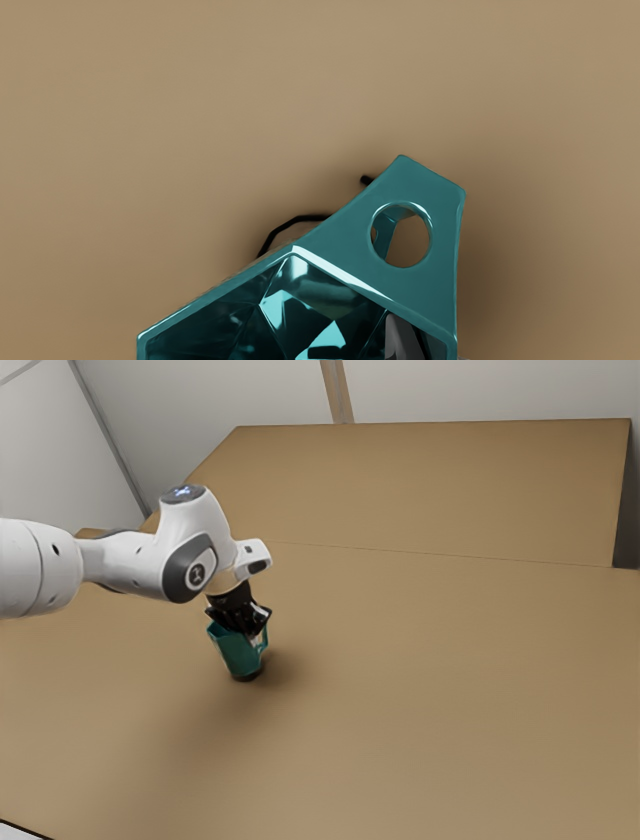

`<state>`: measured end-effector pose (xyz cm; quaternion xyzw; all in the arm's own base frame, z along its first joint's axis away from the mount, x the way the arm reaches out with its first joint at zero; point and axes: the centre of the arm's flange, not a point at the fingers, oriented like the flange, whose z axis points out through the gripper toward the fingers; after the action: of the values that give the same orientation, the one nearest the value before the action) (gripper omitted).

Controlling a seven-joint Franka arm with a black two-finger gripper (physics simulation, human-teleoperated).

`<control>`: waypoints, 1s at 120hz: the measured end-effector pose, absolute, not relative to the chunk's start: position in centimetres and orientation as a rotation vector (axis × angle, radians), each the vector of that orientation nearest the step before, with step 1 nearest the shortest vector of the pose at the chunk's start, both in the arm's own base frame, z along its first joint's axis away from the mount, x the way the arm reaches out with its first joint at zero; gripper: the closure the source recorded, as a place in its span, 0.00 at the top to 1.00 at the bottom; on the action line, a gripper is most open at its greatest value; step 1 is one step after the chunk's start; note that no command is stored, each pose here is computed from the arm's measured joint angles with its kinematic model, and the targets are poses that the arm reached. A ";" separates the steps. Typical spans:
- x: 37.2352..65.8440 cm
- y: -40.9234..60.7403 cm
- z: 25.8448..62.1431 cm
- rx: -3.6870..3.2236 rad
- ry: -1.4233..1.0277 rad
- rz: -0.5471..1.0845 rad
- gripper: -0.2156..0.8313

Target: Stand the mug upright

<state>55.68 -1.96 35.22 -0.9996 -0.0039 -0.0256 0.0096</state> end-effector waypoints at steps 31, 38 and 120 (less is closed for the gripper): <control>56.0 -2.0 35.7 -3.114 -0.042 -0.109 0.39; 56.0 -2.0 36.1 -3.112 -0.047 -0.119 0.49; 57.9 -4.8 52.6 -3.073 -0.002 -0.298 0.78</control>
<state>57.95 -4.77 52.55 -0.9950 -0.0005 -0.0966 0.0270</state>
